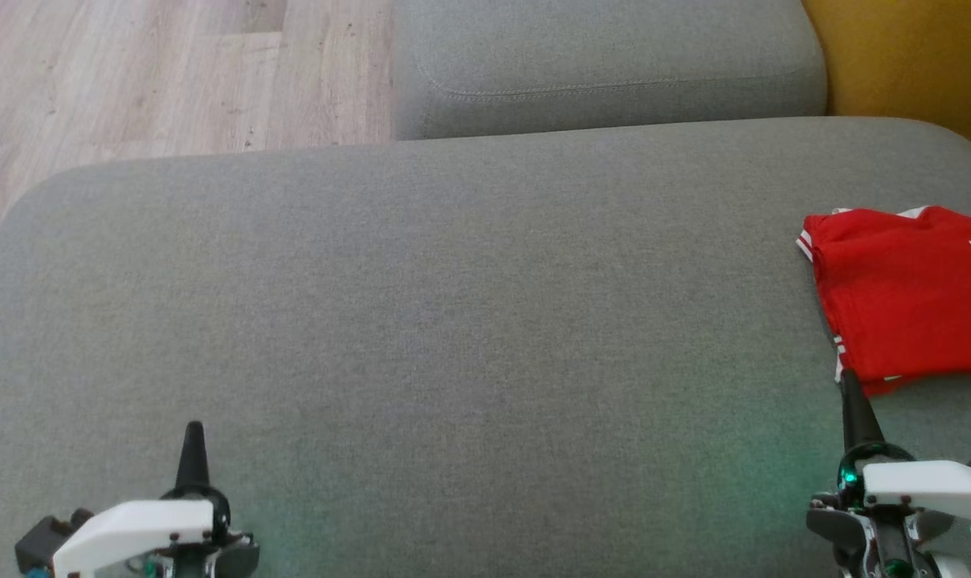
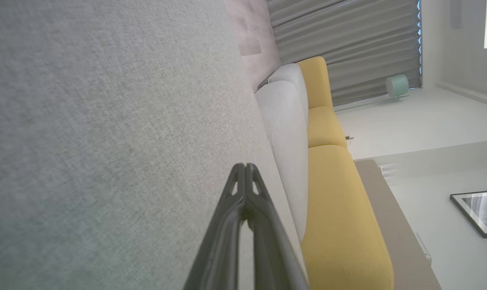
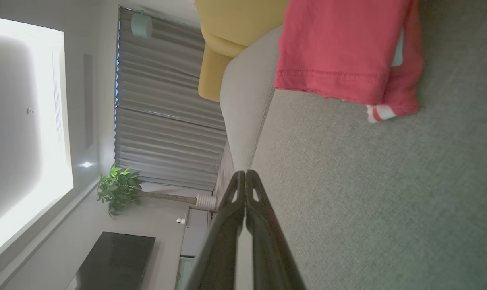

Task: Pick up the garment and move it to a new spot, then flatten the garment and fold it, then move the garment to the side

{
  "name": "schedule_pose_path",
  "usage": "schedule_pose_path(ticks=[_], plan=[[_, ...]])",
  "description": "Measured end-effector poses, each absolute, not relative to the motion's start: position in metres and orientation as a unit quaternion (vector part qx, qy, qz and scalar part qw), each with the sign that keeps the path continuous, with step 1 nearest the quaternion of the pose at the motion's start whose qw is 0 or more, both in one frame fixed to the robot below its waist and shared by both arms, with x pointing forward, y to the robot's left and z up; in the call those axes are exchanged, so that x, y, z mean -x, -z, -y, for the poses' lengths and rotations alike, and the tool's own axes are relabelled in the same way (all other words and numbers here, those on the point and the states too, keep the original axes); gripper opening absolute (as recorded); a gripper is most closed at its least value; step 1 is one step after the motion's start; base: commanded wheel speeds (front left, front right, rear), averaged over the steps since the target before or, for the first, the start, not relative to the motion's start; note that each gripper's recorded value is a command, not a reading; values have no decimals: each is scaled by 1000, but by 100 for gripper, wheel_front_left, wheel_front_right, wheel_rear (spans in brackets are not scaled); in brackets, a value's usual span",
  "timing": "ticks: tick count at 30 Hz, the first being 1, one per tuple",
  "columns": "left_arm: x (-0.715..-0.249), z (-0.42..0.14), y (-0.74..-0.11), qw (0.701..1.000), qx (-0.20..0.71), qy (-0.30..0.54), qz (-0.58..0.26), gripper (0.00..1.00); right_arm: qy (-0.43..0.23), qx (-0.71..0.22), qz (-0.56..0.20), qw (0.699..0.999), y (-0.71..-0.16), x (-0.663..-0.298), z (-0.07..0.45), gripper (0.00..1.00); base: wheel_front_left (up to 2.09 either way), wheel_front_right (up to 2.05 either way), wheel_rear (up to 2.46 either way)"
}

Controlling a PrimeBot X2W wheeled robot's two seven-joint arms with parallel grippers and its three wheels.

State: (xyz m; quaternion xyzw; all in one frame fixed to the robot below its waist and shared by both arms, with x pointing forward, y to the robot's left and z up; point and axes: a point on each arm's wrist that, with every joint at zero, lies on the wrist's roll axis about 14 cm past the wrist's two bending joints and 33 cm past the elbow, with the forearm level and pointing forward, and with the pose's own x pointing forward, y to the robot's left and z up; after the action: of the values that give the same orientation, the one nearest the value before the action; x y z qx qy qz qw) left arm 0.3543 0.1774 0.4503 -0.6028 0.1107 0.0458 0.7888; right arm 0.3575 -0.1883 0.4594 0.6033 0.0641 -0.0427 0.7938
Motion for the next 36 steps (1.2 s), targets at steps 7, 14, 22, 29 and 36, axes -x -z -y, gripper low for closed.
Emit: schedule_pose_path(ticks=[7, 14, 22, 29, 36], plan=[[-360, -178, -458, 767, 634, -38, -94, 0, 44, -634, -51, 771, -466, -364, 193, 0, 0, 0, 0], [-363, -183, -461, 746, 660, -38, -80, 0, 42, -663, -41, 746, -471, -368, 196, 0, 0, 0, 0], [-371, -185, -471, 718, 693, -29, -58, 0, 49, -696, -32, 716, -470, -368, 202, 0, 0, 0, 0], [-375, -188, -478, 706, 707, -21, -43, 0, 42, -713, -20, 700, -479, -375, 204, 0, 0, 0, 0], [-375, -188, -478, 706, 707, -21, -43, 0, 43, -713, -20, 700, -478, -375, 204, 0, 0, 0, 0]])
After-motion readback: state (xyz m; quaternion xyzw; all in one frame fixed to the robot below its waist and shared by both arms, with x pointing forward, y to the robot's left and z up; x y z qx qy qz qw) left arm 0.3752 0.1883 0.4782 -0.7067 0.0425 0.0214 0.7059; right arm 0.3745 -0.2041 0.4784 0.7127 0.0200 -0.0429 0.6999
